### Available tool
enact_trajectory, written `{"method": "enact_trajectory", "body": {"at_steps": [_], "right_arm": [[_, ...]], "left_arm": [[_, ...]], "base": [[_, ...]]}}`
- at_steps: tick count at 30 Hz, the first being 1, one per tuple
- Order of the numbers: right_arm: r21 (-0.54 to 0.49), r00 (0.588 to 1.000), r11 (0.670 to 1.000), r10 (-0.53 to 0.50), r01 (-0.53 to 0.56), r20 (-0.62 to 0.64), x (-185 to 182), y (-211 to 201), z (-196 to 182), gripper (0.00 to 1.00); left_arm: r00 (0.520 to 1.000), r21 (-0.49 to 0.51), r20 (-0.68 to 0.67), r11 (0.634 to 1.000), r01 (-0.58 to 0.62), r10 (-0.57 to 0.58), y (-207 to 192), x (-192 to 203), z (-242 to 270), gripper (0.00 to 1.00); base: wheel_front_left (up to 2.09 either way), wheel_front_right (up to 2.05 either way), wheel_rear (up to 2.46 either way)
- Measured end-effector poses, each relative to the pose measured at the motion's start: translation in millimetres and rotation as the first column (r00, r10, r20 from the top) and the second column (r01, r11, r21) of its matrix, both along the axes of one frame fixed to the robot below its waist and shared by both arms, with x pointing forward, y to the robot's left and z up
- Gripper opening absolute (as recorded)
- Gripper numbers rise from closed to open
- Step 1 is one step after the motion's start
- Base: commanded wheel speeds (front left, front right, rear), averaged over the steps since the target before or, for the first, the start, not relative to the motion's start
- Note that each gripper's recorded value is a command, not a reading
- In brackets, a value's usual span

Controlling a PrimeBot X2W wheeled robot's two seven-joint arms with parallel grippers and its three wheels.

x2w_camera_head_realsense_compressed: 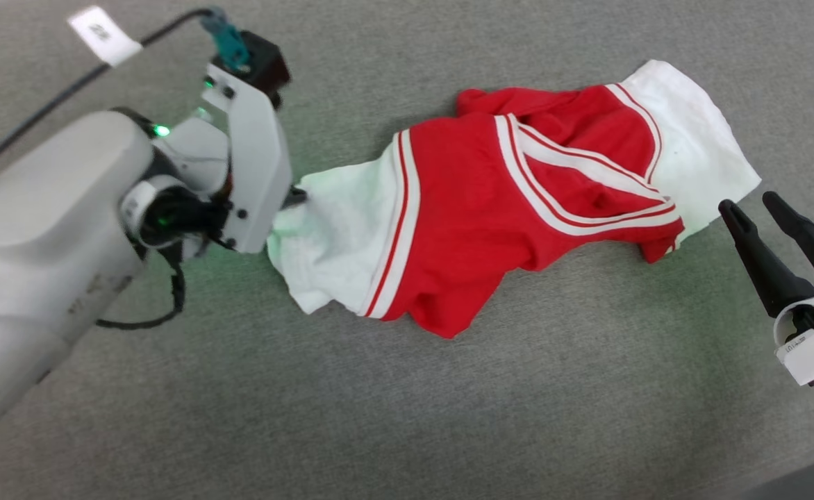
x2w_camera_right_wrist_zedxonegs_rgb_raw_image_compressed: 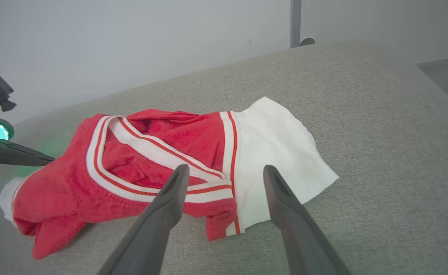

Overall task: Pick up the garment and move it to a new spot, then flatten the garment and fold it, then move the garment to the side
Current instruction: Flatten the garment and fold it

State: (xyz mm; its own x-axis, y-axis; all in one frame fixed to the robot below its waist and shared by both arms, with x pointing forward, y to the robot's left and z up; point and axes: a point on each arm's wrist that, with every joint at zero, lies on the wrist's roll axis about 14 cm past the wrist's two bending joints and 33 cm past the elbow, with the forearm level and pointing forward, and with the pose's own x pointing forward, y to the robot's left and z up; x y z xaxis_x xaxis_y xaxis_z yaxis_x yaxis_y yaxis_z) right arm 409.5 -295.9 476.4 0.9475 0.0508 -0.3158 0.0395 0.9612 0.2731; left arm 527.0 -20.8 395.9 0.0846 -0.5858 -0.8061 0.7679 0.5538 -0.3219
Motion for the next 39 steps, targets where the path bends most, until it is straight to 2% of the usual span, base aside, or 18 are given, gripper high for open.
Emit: {"method": "enact_trajectory", "body": {"at_steps": [5,10,13,17,19,22,27,30,33,37,39], "right_arm": [[0.001,0.999,0.999,0.039,-0.039,0.006,8,11,3,1.00],[-0.002,0.997,0.997,0.080,-0.080,0.017,16,23,8,1.00],[-0.004,0.994,0.994,0.106,-0.106,0.023,21,30,12,1.00],[-0.001,0.990,0.990,0.138,-0.139,0.035,27,40,18,1.00],[0.003,0.987,0.988,0.157,-0.157,0.033,29,46,19,1.00],[0.006,0.983,0.984,0.179,-0.180,0.038,31,54,22,1.00],[0.013,0.977,0.978,0.209,-0.209,0.046,32,65,27,1.00],[0.010,0.974,0.975,0.221,-0.222,0.051,34,69,30,1.00],[0.015,0.970,0.970,0.240,-0.241,0.050,35,77,31,1.00],[0.014,0.966,0.967,0.254,-0.255,0.059,37,81,36,1.00],[0.010,0.964,0.965,0.260,-0.261,0.061,37,83,38,1.00]], "left_arm": [[0.997,-0.045,0.079,0.999,-0.012,0.016,1,3,13,0.00],[0.942,-0.182,0.314,0.981,-0.066,0.122,11,43,69,0.00],[0.882,-0.240,0.437,0.968,-0.073,0.175,25,58,101,0.00],[0.753,-0.336,0.613,0.942,-0.023,0.237,39,71,157,0.00],[0.696,-0.359,0.677,0.933,0.026,0.241,43,67,176,0.00],[0.647,-0.347,0.735,0.933,0.099,0.205,48,48,190,0.00],[0.636,-0.218,0.769,0.960,0.176,0.058,71,-4,156,0.00],[0.642,-0.182,0.767,0.967,0.179,0.026,91,-27,133,0.00],[0.688,-0.189,0.725,0.971,0.146,0.037,107,-48,106,0.00],[0.700,-0.205,0.713,0.966,0.156,0.038,111,-69,92,0.00],[0.721,-0.209,0.692,0.961,0.180,0.016,105,-87,80,0.00]], "base": [[0.00,0.00,0.00],[0.00,0.00,0.00],[0.00,0.00,0.00],[0.00,0.00,0.00],[0.00,0.00,0.00],[0.00,0.00,0.00],[0.00,0.00,0.00],[0.00,0.00,0.00],[0.00,0.00,0.00],[0.00,0.00,0.00],[0.00,0.00,0.00]]}}
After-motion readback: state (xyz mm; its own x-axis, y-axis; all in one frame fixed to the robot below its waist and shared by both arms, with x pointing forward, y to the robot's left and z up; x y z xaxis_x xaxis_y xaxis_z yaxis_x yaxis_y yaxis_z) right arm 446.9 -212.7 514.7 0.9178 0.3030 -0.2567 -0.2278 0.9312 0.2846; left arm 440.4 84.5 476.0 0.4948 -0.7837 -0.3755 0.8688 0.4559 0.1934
